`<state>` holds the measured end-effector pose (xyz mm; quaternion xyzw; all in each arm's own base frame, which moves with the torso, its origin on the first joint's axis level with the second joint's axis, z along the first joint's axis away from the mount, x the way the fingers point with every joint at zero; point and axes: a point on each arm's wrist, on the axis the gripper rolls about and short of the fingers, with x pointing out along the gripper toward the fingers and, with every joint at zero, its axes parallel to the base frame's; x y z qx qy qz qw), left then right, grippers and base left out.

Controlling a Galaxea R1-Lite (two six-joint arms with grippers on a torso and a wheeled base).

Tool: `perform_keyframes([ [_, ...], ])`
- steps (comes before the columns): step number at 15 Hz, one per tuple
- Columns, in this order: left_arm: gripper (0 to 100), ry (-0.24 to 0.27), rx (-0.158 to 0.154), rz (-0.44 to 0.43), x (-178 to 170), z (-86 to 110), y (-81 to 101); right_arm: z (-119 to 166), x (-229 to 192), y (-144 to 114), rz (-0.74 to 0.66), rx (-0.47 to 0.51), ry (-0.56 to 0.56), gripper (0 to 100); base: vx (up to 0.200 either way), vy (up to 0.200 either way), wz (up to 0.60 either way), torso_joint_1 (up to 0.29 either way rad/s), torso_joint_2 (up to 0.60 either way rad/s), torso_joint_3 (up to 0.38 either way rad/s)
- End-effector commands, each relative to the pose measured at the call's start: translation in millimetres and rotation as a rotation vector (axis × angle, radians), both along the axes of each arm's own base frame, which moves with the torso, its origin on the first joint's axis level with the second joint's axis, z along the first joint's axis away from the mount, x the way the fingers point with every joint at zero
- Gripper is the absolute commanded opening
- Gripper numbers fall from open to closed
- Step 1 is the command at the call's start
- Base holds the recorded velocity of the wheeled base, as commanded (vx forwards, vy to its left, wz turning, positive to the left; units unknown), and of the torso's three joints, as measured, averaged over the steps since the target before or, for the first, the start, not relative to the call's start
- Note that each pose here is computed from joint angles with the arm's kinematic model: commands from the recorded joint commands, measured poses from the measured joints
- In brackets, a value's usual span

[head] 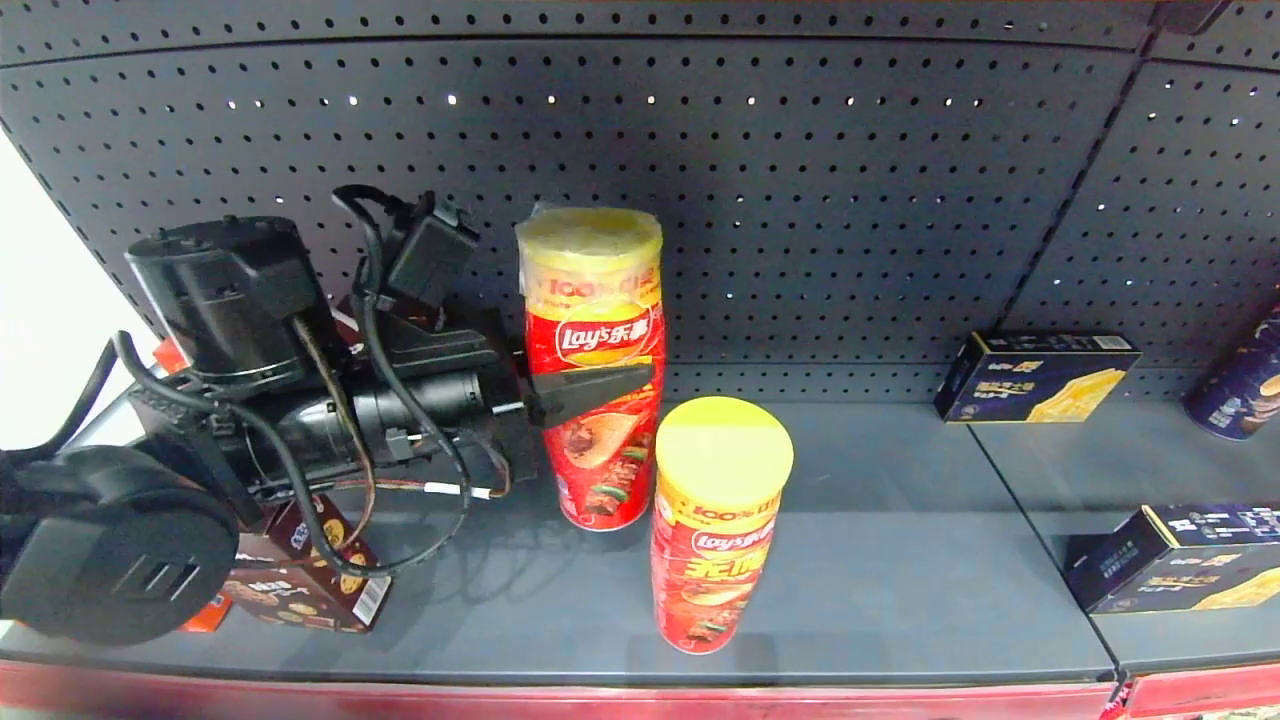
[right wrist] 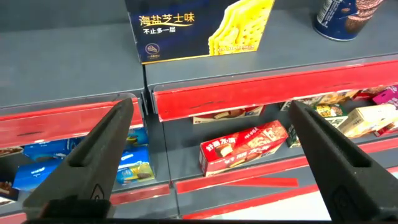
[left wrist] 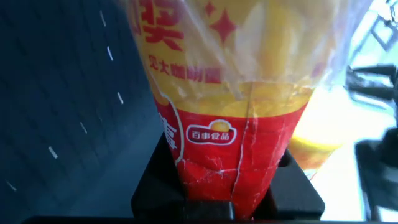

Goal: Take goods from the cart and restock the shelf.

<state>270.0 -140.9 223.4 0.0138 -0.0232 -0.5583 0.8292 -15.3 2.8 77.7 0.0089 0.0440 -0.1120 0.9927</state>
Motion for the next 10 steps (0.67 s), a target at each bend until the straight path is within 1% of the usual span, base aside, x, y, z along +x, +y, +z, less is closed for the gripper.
perform_keyframes([
  [1,0,-0.062,0.069,0.071,27,6.4,11.0,0,0,0,0.002,0.001,0.005,100,0.0,0.0,0.0,0.0,0.0,0.0],
  [2,0,-0.077,0.092,0.091,35,6.5,14.6,0,0,0,0.0,0.001,0.005,100,0.0,0.0,0.0,0.0,0.0,0.0],
  [3,0,-0.086,0.097,0.11,42,10.2,13.3,0,0,0,0.002,0.001,0.005,100,0.0,0.0,0.0,0.0,0.0,0.0],
  [6,0,-0.062,0.077,0.11,57,11.3,4.1,0,0,0,0.0,0.001,0.005,100,0.0,0.0,0.0,0.0,0.0,0.0],
  [7,0,-0.046,0.066,0.098,60,10.5,-2.4,0,0,0,0.002,0.001,0.005,100,0.0,0.0,0.0,0.0,0.0,0.0],
  [8,0,-0.041,0.06,0.097,62,10.3,-6.0,0,0,0,0.0,0.001,0.005,100,0.0,0.0,0.0,0.0,0.0,0.0],
  [9,0,-0.024,0.041,0.106,67,9.5,-17.8,0,0,0,0.002,0.001,0.005,100,0.0,0.0,0.0,0.0,0.0,0.0],
  [10,0,-0.035,0.029,0.107,72,6.7,-22.9,0,0,0,0.0,0.001,0.005,100,0.0,0.0,0.0,0.0,0.0,0.0],
])
